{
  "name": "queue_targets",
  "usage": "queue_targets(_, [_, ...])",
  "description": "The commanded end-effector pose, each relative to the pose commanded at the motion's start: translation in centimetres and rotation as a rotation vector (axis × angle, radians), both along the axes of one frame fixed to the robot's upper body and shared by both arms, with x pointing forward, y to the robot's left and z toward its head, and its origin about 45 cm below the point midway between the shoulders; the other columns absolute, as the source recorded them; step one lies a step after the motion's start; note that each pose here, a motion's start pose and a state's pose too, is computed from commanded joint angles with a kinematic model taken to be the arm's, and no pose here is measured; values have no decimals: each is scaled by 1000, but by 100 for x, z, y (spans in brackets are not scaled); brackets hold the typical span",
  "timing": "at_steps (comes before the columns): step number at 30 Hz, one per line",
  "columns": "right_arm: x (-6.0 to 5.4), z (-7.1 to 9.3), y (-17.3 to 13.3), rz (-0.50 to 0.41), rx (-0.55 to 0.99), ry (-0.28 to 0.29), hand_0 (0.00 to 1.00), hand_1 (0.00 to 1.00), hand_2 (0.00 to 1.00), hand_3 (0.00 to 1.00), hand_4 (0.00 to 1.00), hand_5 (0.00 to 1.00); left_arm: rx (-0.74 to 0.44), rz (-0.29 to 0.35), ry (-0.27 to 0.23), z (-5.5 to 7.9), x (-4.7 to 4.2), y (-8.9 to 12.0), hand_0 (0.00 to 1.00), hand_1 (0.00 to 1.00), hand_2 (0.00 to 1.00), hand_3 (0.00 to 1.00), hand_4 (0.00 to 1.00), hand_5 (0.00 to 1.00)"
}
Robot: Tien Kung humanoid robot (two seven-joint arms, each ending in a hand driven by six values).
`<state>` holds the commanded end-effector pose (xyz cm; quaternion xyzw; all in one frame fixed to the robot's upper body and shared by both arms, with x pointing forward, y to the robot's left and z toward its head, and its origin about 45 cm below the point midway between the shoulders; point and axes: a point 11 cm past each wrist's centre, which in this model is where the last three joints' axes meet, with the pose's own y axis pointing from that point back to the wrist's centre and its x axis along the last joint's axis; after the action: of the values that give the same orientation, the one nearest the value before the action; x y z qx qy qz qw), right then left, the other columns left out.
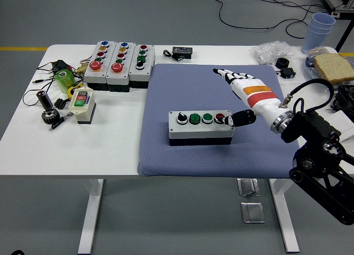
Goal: Pick up the button,place it on the desk,press the button,press the button
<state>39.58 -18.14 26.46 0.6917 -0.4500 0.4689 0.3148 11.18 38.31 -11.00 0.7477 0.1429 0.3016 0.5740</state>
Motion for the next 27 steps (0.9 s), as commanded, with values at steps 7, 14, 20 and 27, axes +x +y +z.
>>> queue_targets(7, [-81,-141,-35,20,-1,39,221,14,269,725,775,250,0,-2,0,-3,-3,-7,650,635,633,552,323,856])
queue_targets(14, [-96,-199,-53,12,-31,62,163,2,192,701,781,312,-1,-4,2,-9,-21,-13,649,635,633,551,323,857])
queue_targets(20, [-107,-280,-83,6,-59,96,162,2,189,699,791,339,-1,-7,7,-15,-41,-17,650,634,633,552,323,857])
queue_targets(27, [-143,-369,-73,15,-74,126,163,2,188,699,800,363,-3,-12,10,-20,-57,-25,651,635,633,550,324,857])
